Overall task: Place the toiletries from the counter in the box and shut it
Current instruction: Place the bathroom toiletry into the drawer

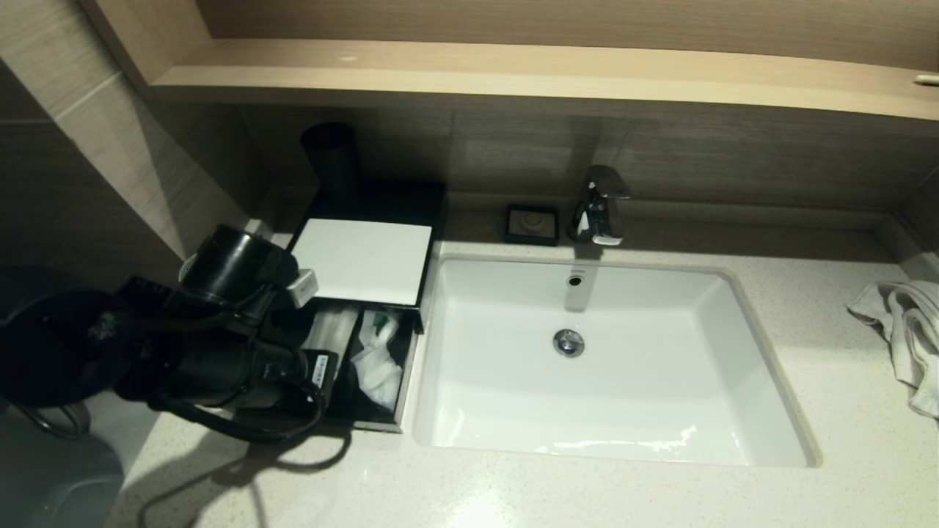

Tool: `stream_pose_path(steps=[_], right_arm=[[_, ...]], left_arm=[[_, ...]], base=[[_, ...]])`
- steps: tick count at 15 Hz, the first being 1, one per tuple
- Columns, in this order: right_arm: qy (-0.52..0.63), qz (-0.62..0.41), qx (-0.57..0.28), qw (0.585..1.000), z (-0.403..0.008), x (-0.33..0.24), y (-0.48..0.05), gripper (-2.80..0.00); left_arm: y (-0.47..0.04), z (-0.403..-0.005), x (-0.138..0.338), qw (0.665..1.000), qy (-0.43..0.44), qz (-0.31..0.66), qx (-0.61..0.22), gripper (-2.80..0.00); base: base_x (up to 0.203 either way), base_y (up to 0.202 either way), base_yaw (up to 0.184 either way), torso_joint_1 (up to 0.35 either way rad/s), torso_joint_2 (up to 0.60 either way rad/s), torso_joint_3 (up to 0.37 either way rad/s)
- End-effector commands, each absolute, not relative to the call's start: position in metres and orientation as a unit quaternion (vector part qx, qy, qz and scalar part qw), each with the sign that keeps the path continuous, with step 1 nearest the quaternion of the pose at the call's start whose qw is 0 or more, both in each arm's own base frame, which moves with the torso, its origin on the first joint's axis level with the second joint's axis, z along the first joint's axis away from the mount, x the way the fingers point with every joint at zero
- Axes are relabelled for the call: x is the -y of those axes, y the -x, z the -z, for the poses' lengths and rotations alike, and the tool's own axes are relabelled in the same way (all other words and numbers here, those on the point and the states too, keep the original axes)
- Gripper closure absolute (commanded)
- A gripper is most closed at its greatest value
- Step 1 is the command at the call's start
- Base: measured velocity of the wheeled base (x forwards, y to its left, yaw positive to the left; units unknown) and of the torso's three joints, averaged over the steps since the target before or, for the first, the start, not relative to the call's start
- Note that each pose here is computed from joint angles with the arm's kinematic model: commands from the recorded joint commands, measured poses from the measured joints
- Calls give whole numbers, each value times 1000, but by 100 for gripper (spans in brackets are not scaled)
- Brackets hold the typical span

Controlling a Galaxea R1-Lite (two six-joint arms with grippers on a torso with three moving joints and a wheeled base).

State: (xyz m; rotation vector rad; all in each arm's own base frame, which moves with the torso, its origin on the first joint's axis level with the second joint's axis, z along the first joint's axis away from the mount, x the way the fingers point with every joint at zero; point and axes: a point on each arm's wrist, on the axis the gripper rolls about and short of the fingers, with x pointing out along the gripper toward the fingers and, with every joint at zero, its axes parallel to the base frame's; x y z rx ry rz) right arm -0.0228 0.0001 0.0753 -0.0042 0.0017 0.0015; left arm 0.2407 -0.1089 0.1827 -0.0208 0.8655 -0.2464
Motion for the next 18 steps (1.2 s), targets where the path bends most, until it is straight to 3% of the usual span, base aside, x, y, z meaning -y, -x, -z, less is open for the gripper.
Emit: stream_pose_path(steps=[1, 10, 11, 18], right_arm=[[2, -1, -1, 1000, -75, 0, 23, 0], [2, -2, -1, 1000, -75, 0, 23, 0], [2, -1, -1, 1000, -75, 0, 23, 0], [2, -1, -1, 1000, -75, 0, 23, 0]], left_arm=[[-244, -179, 110, 901, 6, 111, -419, 0], [-253, -180, 113, 908, 3, 104, -405, 0], [-253, -180, 113, 909, 3, 102, -405, -280], [-248, -188, 111, 914, 7, 104, -391, -280]], base=[[0, 0, 0, 0, 0, 0], [0, 0, 0, 0, 0, 0], [0, 0, 0, 0, 0, 0], [0, 0, 0, 0, 0, 0]])
